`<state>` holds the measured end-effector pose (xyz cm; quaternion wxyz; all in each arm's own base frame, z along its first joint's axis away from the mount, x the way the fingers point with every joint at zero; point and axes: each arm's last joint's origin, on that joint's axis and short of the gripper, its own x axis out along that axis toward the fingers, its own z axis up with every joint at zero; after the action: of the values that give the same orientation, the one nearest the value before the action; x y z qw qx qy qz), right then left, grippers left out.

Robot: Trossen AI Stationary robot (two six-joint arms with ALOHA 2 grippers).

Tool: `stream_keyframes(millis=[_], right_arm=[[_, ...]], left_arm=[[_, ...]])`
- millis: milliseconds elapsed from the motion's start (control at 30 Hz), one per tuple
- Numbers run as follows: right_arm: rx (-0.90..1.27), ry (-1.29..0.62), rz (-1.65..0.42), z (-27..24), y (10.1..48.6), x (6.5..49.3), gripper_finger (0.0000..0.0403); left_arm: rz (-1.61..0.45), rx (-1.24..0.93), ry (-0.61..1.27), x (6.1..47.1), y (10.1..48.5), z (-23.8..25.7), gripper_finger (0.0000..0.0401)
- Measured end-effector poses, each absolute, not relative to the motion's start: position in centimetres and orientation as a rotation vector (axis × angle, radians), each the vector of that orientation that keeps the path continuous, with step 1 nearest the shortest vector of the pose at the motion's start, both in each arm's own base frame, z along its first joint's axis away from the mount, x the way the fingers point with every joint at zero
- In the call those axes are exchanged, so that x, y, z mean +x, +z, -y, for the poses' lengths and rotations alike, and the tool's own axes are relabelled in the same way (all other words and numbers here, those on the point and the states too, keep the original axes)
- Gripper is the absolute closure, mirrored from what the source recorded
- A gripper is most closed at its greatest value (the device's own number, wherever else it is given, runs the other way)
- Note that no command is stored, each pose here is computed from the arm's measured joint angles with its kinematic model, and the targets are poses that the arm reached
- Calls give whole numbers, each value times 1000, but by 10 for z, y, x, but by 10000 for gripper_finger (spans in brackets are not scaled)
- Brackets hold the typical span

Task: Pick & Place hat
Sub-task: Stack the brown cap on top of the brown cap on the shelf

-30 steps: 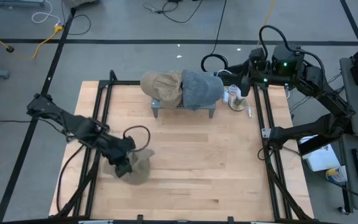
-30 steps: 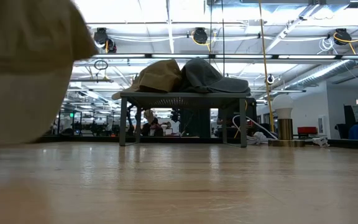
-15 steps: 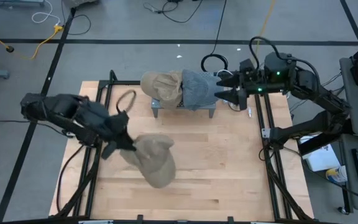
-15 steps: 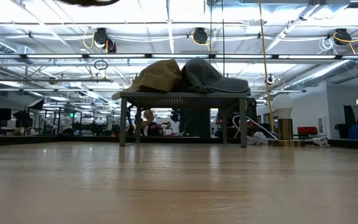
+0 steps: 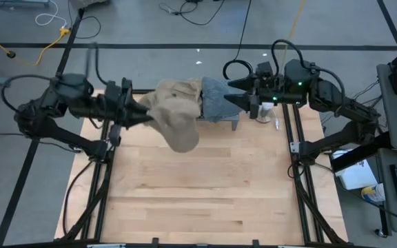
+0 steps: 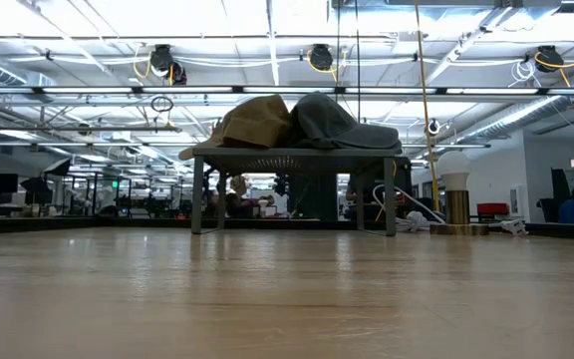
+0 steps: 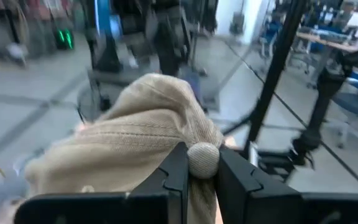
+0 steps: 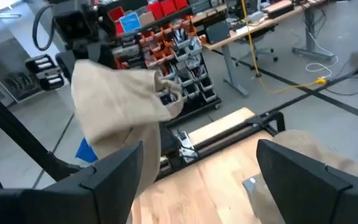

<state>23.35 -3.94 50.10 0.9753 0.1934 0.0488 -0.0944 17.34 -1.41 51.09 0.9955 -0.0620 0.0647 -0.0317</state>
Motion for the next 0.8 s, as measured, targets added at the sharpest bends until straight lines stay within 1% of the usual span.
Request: stream_keyframes(millis=[200,400,567,700,800], right_arm=[[392,-168,-131,39,490,258,98],[437,11,-185,37,477,286,99],[440,48,-213,33,470,298,99],[444,130,-223,27,468,304,99],[441,137,-237,23,466,306,99]], left_arm=[[-25,-29,-13,176,521,3,352],[40,37,43,192,524,-8,352],[35,42,84,209,520,-17,352],[28,41,119,221,517,-24,352],[38,27,143,228,515,-30,352]])
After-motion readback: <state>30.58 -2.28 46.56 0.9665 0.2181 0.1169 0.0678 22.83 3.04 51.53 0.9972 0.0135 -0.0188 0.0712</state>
